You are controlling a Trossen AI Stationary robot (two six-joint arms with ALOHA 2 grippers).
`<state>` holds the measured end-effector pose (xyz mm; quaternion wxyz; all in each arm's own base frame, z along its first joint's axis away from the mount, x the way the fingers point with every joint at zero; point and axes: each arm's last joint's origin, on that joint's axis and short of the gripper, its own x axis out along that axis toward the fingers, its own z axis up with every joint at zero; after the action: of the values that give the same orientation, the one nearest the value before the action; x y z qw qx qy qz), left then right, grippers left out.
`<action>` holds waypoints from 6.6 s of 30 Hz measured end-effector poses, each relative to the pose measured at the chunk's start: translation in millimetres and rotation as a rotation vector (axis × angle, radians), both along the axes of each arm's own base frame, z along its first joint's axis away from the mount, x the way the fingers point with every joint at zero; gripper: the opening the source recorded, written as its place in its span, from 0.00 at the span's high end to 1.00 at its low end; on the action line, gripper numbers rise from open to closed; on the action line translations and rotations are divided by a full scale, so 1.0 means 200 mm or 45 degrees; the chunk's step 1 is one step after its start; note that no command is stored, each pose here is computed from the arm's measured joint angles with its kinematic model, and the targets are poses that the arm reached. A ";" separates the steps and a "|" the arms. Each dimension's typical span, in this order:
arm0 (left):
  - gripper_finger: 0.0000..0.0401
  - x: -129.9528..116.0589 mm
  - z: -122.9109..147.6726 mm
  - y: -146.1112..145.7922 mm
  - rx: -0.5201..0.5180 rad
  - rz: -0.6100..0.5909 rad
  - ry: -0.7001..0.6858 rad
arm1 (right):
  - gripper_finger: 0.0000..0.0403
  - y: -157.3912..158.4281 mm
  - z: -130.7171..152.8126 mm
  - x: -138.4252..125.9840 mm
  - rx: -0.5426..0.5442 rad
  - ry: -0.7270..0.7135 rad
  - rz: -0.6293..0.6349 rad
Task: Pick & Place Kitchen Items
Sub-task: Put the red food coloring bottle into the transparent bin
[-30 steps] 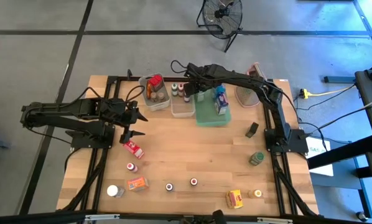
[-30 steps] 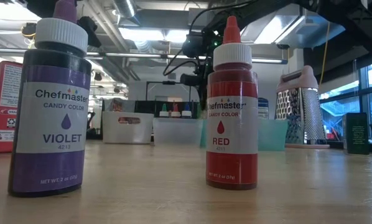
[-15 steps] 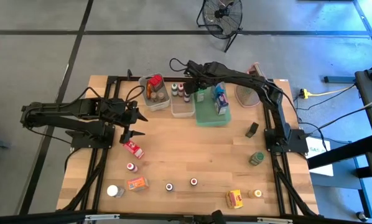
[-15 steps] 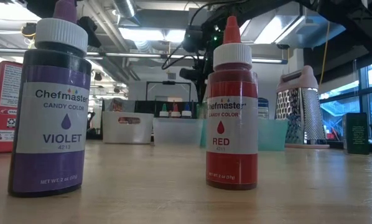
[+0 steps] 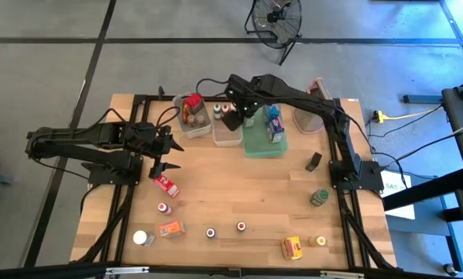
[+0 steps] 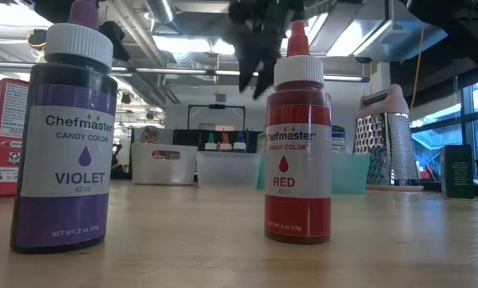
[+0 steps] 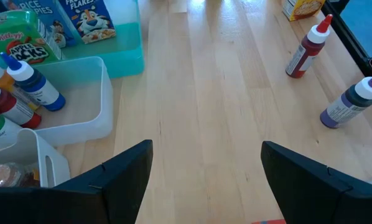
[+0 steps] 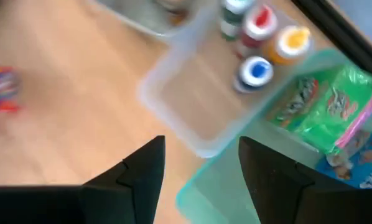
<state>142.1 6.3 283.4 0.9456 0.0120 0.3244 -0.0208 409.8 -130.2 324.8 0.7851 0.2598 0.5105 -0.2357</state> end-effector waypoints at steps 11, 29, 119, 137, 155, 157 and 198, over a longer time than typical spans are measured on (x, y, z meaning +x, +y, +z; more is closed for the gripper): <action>0.27 0.00 0.00 0.00 0.011 -0.008 0.001 | 0.49 0.47 0.32 -0.08 -0.040 -0.109 0.473; 0.27 0.00 0.00 0.00 0.038 -0.028 -0.008 | 0.49 1.23 0.11 -0.13 -0.213 0.062 0.958; 0.27 0.07 0.04 0.00 -0.275 0.195 -0.143 | 0.31 1.82 -0.51 -0.04 -0.170 0.209 1.129; 0.27 0.07 0.04 0.00 -0.278 0.197 -0.144 | 0.32 1.82 -0.51 -0.04 -0.190 0.219 1.124; 0.27 0.07 0.04 0.00 -0.278 0.197 -0.144 | 0.40 1.82 -0.51 -0.04 -0.202 0.227 1.120; 0.27 0.07 0.04 0.00 -0.278 0.197 -0.144 | 0.40 1.82 -0.51 -0.04 -0.202 0.228 1.120; 0.27 0.07 0.04 0.00 -0.275 0.195 -0.143 | 0.61 1.82 -0.59 -0.02 -0.195 0.275 1.135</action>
<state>156.6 7.2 291.4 0.9569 -0.1133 0.2667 0.0173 405.8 233.5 206.7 0.7691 -0.0698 0.6322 0.0620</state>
